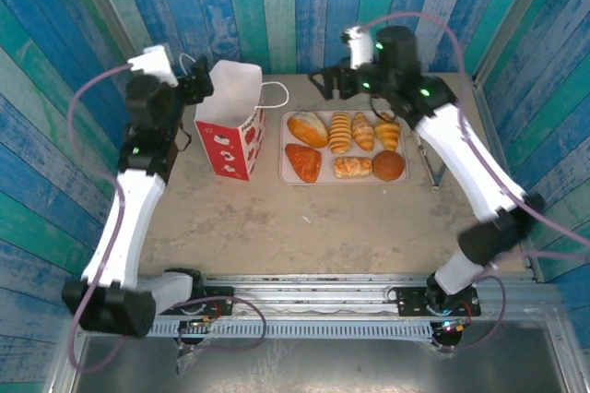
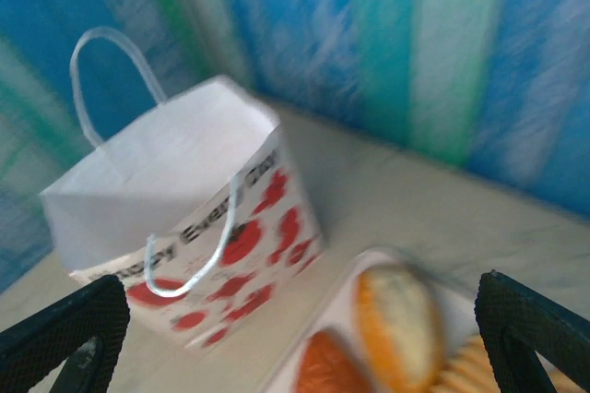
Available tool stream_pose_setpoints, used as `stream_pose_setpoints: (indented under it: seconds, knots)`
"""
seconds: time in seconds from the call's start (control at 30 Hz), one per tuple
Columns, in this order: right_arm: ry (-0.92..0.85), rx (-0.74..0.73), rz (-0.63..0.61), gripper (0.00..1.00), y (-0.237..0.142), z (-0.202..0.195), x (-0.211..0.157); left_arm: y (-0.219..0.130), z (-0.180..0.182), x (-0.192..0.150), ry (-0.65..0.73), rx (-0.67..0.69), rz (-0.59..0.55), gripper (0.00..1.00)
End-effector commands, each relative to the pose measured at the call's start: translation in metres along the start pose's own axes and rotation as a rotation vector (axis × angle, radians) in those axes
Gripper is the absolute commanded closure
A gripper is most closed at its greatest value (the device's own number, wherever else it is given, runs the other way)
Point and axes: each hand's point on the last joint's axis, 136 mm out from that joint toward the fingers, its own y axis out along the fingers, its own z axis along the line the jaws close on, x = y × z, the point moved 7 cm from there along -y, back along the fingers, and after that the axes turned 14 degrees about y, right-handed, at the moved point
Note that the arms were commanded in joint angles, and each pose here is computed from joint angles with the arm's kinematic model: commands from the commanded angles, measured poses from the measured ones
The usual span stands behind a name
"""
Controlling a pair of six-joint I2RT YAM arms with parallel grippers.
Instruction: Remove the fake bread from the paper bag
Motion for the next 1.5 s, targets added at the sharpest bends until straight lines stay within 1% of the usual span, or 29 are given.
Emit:
stream_pose_setpoints:
  seconds: [0.0,0.07,0.13,0.17,0.23,0.33,0.4,0.47,0.57,0.67,0.77,0.83,0.9,0.97,1.07,1.17,1.27,1.37,1.47]
  knots:
    - [-0.143,-0.336,-0.222,0.0,-0.047,-0.039,-0.003,-0.043,0.012,0.016,-0.007,0.081,-0.136,0.06]
    - [-0.148,-0.524,-0.314,0.0,-0.067,-0.07,-0.025,-0.058,0.019,-0.001,-0.013,0.138,-0.144,0.06]
    - [-0.106,-0.69,-0.354,0.0,-0.084,-0.113,-0.056,-0.069,0.029,-0.032,-0.025,0.228,-0.121,0.06]
    - [-0.08,-0.742,-0.339,0.0,-0.088,-0.133,-0.073,-0.072,0.032,-0.048,-0.02,0.253,-0.104,0.06]
    - [0.005,-0.838,-0.282,0.0,-0.097,-0.174,-0.11,-0.073,0.036,-0.093,0.007,0.296,-0.052,0.06]
    - [0.09,-0.884,-0.178,0.0,-0.099,-0.216,-0.16,-0.074,0.042,-0.15,0.016,0.361,0.025,0.06]
    - [0.132,-0.906,-0.132,0.0,-0.098,-0.233,-0.183,-0.074,0.042,-0.182,0.047,0.361,0.037,0.06]
    - [0.119,-0.893,-0.111,0.0,-0.093,-0.24,-0.199,-0.073,0.04,-0.209,0.063,0.341,0.049,0.06]
    - [0.065,-0.817,-0.111,0.0,-0.081,-0.243,-0.216,-0.069,0.038,-0.241,0.086,0.311,0.078,0.06]
    - [0.032,-0.762,-0.128,0.0,-0.069,-0.246,-0.225,-0.059,0.033,-0.257,0.118,0.273,0.107,0.06]
    - [-0.01,-0.703,-0.139,0.0,-0.06,-0.246,-0.227,-0.048,0.029,-0.267,0.143,0.233,0.106,0.06]
    - [-0.025,-0.681,-0.163,0.0,-0.056,-0.246,-0.227,-0.041,0.025,-0.267,0.159,0.202,0.097,0.06]
    - [-0.037,-0.65,-0.174,0.0,-0.051,-0.247,-0.23,-0.031,0.023,-0.267,0.209,0.176,0.116,0.06]
    - [-0.043,-0.626,-0.167,0.0,-0.047,-0.247,-0.23,-0.027,0.023,-0.27,0.244,0.179,0.118,0.06]
    - [-0.056,-0.589,-0.204,0.0,-0.043,-0.245,-0.229,-0.027,0.026,-0.275,0.248,0.21,0.095,0.06]
    - [-0.073,-0.555,-0.183,0.0,-0.037,-0.245,-0.233,-0.024,0.025,-0.285,0.256,0.199,0.1,0.06]
    - [-0.089,-0.528,-0.176,0.0,-0.034,-0.245,-0.239,-0.024,0.028,-0.289,0.245,0.23,0.091,0.06]
    - [-0.087,-0.531,-0.179,0.0,-0.034,-0.246,-0.241,-0.017,0.027,-0.291,0.249,0.216,0.129,0.06]
    - [-0.082,-0.545,-0.185,0.0,-0.033,-0.249,-0.244,-0.009,0.033,-0.293,0.229,0.272,0.172,0.06]
